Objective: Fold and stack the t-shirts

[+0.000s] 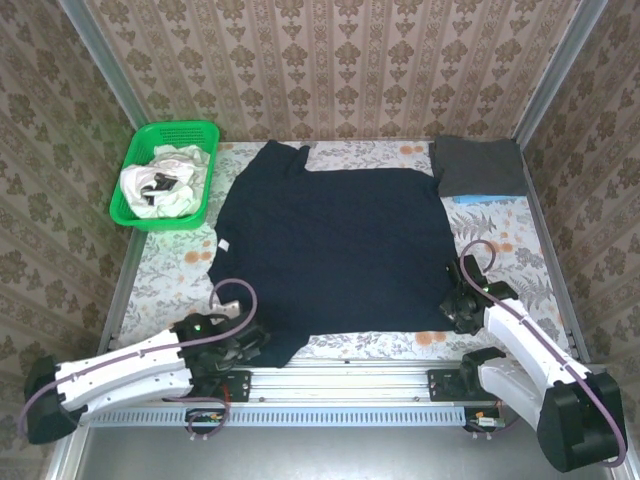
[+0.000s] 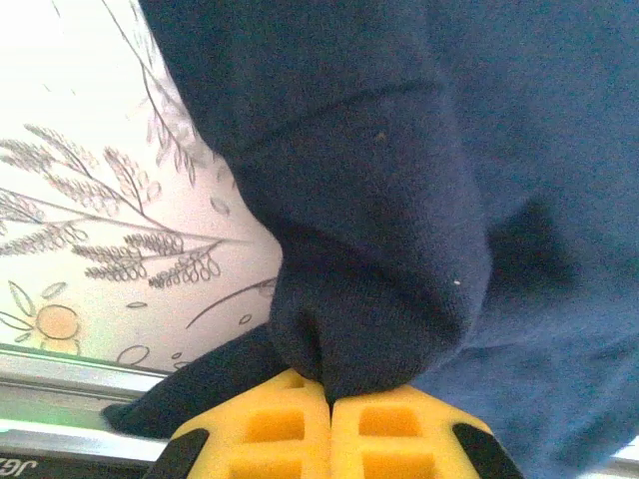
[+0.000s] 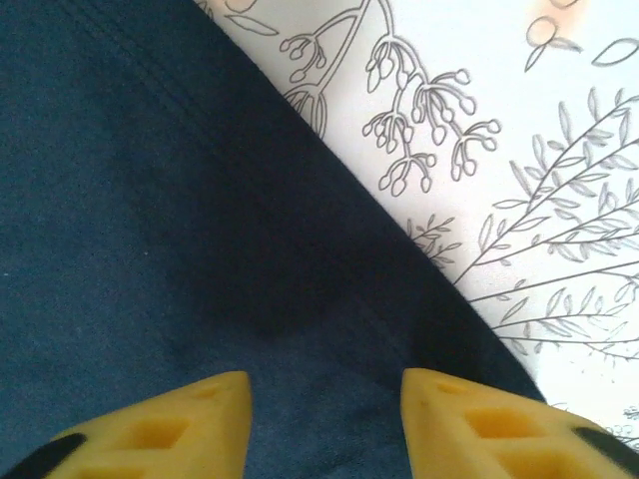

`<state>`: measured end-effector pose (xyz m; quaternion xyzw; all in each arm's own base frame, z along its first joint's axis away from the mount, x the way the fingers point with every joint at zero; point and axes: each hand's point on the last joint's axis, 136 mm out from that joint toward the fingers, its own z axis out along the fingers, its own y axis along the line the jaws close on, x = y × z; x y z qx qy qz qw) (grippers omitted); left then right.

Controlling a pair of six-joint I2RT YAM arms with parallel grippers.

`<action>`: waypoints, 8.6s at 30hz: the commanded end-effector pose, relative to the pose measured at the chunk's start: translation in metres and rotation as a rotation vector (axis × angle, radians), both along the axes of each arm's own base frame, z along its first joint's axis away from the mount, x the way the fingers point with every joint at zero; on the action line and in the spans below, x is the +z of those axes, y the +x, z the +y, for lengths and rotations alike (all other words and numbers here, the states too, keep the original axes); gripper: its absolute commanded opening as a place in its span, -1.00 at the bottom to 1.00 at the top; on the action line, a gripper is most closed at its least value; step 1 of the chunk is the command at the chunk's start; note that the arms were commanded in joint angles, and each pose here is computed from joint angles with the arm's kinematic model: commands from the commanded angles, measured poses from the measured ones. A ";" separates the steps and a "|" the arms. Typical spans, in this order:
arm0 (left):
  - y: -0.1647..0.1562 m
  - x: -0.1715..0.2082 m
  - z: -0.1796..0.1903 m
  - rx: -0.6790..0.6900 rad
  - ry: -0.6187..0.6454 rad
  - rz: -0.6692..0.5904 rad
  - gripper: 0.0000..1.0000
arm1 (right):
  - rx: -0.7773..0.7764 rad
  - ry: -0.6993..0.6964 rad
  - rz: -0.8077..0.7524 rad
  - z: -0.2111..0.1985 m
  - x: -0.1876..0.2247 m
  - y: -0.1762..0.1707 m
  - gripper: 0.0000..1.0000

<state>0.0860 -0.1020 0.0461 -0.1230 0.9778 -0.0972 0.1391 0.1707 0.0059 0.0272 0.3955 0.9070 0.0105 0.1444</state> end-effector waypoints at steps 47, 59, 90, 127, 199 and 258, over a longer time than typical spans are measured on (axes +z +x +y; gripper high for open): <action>0.117 0.074 0.021 0.017 -0.167 -0.241 -1.00 | 0.055 -0.094 0.130 0.021 0.033 -0.005 -0.63; 0.138 0.105 0.020 0.003 -0.122 -0.266 -1.00 | 0.240 -0.097 0.124 0.032 0.069 0.014 -0.55; 0.141 0.104 0.022 -0.016 -0.102 -0.287 -1.00 | 0.068 -0.058 0.055 0.034 0.025 -0.014 -1.00; 0.317 0.084 -0.002 -0.159 0.064 -0.120 -0.22 | 0.391 -0.159 0.004 0.031 0.092 0.237 -0.19; 0.207 0.046 0.050 0.027 -0.062 -0.179 0.02 | 0.394 -0.097 0.004 0.023 0.040 0.171 0.16; 0.196 0.004 0.054 0.001 -0.024 -0.063 0.02 | 0.552 -0.179 0.181 0.002 0.003 0.195 -0.77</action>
